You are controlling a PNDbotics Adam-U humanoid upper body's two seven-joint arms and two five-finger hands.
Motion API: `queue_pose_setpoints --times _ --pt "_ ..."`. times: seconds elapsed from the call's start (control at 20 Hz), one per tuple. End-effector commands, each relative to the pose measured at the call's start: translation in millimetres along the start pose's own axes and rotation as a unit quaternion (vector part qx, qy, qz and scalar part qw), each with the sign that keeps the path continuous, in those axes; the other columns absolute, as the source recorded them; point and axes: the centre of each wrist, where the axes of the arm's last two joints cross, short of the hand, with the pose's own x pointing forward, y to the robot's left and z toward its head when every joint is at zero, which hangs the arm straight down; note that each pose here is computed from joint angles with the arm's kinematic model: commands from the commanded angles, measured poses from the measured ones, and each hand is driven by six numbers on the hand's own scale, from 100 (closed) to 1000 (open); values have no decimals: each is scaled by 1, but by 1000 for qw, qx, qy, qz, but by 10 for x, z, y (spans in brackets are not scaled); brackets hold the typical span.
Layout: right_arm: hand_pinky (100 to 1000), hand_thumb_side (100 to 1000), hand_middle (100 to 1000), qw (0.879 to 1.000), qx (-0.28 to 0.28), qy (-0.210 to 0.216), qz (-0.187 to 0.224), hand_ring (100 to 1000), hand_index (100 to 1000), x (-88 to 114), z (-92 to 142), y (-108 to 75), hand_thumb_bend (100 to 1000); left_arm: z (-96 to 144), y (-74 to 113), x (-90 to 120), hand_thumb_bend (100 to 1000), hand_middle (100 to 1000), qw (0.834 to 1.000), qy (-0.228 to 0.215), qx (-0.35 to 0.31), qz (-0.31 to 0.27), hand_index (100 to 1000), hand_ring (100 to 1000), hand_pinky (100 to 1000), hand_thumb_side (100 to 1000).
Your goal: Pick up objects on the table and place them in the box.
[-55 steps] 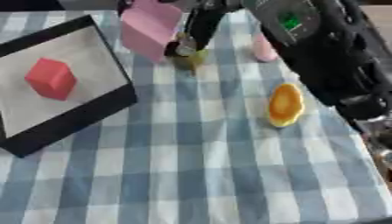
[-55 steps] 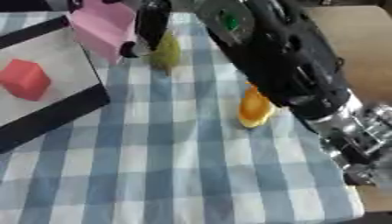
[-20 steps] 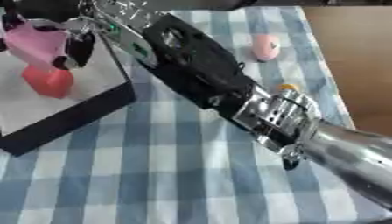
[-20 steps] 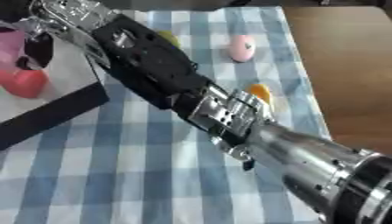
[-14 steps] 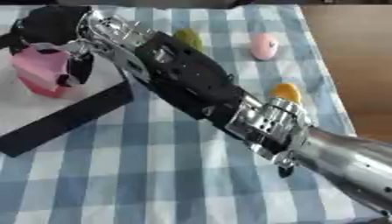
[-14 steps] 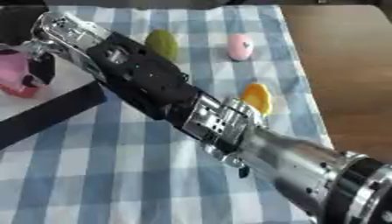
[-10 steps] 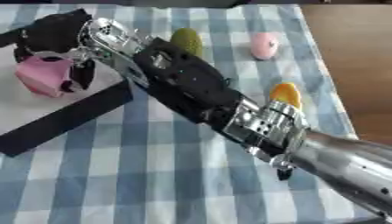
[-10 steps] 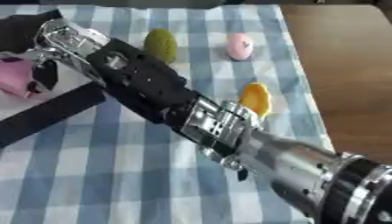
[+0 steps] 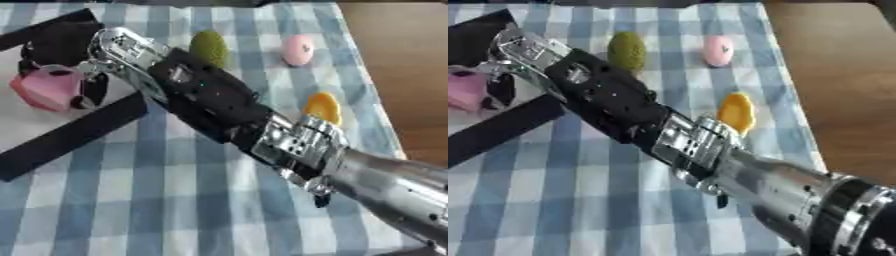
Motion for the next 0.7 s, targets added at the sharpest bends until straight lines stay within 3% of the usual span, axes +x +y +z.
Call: queue_pose_setpoints --times 0.05,0.45,0.7 --pt "886 175 870 999 -32 11 19 865 910 -63 66 -231 557 -68 58 66 100 802 1000 -14 3 -8 864 894 830 808" --pt "905 148 889 997 -65 24 30 879 939 -87 173 -472 593 -59 70 54 100 802 1000 -11 2 -12 865 896 831 809" --pt "908 100 893 997 -65 28 30 879 935 -95 208 -496 517 -53 79 45 100 802 1000 -9 2 -14 866 896 831 809"
